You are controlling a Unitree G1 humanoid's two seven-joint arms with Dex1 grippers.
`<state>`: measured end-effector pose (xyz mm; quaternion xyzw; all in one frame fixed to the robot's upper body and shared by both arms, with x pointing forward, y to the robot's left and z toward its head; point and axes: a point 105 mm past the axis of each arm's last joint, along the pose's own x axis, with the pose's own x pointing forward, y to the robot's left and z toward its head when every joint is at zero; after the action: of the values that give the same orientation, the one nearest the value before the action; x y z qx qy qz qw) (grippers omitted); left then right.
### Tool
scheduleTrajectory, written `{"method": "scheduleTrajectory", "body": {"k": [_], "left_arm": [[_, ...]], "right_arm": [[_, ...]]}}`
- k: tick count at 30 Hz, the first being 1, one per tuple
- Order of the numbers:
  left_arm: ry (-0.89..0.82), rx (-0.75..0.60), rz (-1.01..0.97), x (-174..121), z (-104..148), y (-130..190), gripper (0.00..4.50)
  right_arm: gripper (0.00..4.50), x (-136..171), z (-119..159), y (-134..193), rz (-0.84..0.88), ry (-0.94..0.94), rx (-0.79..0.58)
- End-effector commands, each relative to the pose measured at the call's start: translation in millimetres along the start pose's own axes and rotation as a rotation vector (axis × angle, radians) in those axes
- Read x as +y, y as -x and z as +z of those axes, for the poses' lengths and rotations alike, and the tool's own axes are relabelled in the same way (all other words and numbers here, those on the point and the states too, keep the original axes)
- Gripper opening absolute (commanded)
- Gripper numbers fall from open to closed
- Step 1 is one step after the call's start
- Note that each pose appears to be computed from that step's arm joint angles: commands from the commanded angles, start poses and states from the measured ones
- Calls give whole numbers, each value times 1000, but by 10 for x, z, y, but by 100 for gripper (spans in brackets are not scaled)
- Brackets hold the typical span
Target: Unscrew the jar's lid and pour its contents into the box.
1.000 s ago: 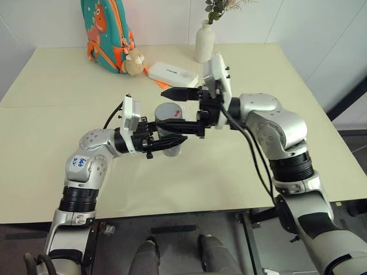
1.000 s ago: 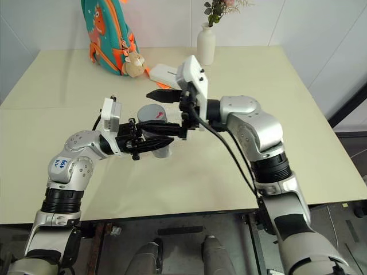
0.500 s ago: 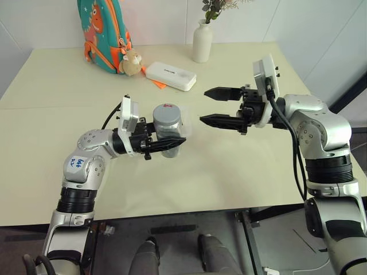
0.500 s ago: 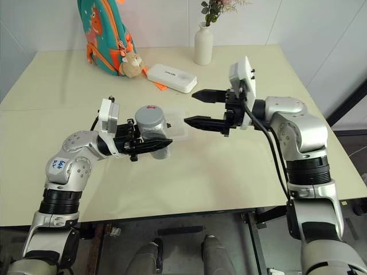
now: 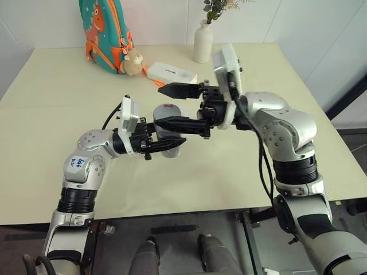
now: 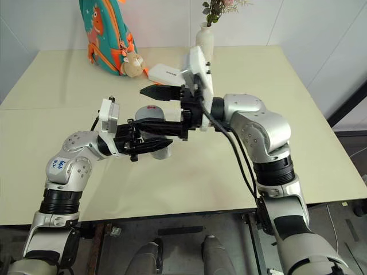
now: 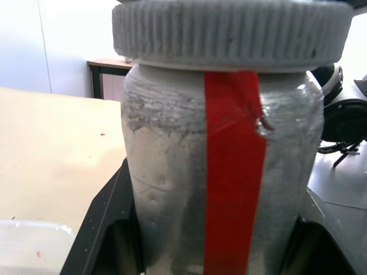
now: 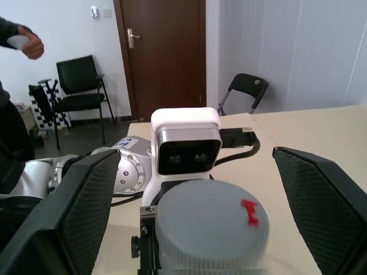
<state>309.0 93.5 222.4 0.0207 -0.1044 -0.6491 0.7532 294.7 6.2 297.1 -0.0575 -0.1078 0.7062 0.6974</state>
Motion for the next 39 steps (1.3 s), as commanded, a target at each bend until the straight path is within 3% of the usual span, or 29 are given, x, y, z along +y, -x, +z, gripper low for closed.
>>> {"method": "scheduleTrajectory", "body": {"k": [1, 9, 39], "left_arm": [[-47, -26, -22, -31, 110, -32, 204], [-47, -28, -21, -29, 108, -40, 204], [-45, -26, -18, -31, 97, -11, 204]], "right_arm": [[448, -58, 31, -95, -23, 60, 21], [448, -111, 16, -145, -51, 52, 14], [448, -115, -13, 257, -64, -15, 22]]}}
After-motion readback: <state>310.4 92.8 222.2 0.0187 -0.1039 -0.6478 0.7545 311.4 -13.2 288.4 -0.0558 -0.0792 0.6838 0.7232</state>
